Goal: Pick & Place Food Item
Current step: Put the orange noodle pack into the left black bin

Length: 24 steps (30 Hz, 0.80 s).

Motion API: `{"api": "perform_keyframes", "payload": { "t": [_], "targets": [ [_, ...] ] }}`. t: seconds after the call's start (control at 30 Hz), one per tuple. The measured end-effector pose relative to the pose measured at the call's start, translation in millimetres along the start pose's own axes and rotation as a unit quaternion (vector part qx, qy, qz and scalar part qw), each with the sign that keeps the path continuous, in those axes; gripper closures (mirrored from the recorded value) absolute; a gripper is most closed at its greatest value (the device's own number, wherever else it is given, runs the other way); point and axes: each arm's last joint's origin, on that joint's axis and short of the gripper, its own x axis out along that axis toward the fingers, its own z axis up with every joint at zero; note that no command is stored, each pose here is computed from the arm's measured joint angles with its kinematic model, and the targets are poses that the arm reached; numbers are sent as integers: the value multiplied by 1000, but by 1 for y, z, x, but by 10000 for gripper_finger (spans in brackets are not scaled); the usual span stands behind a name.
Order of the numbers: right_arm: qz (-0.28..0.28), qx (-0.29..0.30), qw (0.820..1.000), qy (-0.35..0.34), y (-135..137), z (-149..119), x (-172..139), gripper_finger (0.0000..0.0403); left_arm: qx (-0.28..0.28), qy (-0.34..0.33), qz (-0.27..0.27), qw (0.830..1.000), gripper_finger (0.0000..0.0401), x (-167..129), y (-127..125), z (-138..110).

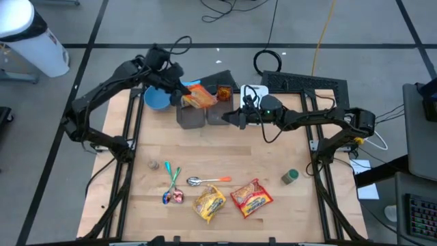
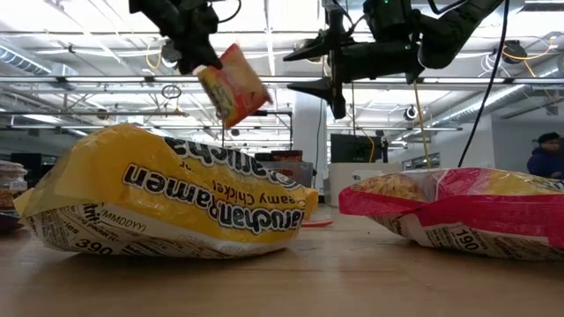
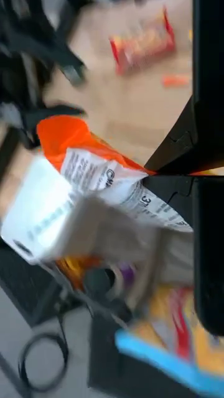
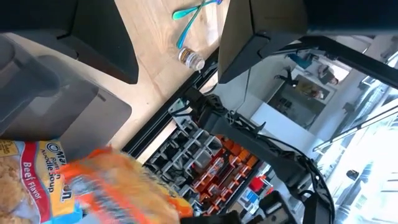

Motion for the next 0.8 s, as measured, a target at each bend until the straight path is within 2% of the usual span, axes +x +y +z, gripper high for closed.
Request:
{"api": "perform_keyframes", "payload": {
  "t": [0.33,0.63,0.8],
  "targets": [
    [-10,0,1000,-14,-1,2,0,192,6,116,59,992,401,8,16,-4],
    [-7,-1,1000,-13,-1,2,0,193,23,179,47,982,401,38,35,-1],
    [-7,5,1000,-12,-1,2,0,193,24,205,46,977,401,46,44,-3]
  ]
}}
